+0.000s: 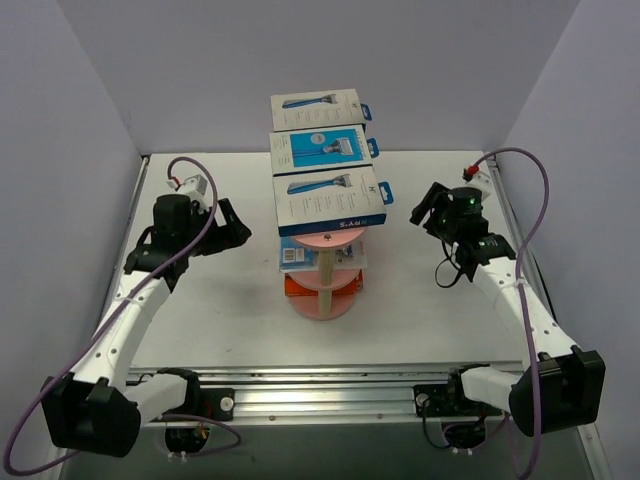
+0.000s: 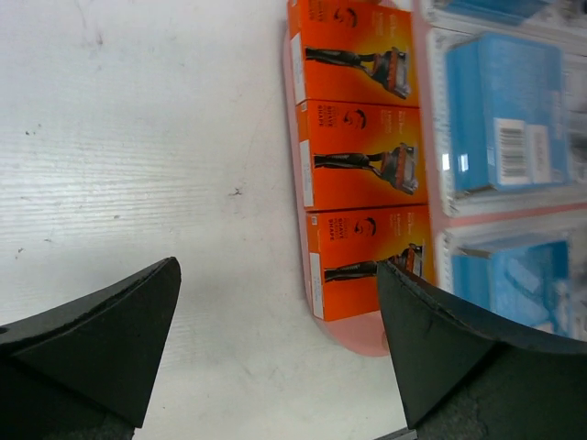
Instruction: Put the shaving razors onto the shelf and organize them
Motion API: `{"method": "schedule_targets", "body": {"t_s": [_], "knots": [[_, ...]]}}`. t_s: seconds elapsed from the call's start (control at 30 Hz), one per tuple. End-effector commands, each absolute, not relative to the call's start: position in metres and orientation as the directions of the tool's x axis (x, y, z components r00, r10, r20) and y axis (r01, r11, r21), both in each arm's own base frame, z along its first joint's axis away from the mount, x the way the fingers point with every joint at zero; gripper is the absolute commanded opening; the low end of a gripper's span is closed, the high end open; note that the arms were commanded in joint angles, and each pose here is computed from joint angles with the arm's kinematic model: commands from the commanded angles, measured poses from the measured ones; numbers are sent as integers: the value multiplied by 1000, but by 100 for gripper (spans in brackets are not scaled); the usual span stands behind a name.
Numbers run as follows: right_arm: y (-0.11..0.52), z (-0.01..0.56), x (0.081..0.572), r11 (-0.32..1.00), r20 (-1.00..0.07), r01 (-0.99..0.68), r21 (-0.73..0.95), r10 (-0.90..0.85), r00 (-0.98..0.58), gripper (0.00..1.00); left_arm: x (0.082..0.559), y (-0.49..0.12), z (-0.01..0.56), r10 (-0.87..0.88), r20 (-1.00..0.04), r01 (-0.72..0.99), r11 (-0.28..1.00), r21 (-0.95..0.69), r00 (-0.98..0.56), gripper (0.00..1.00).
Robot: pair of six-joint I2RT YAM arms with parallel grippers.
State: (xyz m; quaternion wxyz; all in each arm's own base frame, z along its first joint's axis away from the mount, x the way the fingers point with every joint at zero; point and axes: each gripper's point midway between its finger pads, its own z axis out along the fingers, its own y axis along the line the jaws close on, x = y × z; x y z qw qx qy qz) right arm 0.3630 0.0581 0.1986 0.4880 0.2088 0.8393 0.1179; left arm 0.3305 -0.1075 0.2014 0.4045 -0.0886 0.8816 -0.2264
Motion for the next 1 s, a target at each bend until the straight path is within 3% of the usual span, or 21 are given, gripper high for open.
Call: {"method": "schedule_targets", "body": {"t_s": [0.0,0.27,0.57,0.97], "knots": [[50,215,367,907,-790,231,353,421,-445,68,322,-97,228,-285,-780,41,929,-369,-557,97],[34,252,371,931,-848,220,291,358,-392,72,302,-75,237,-258,-819,2,953,-302,-512,96],[36,213,365,932,-837,214,292,357,-414,73,299,-72,230,-260,-813,4,952,-307,-520,94],[45,212,368,926,-831,178,333,378,-408,73,300,-71,230,-253,-818,31,949,-313,-517,94]]}}
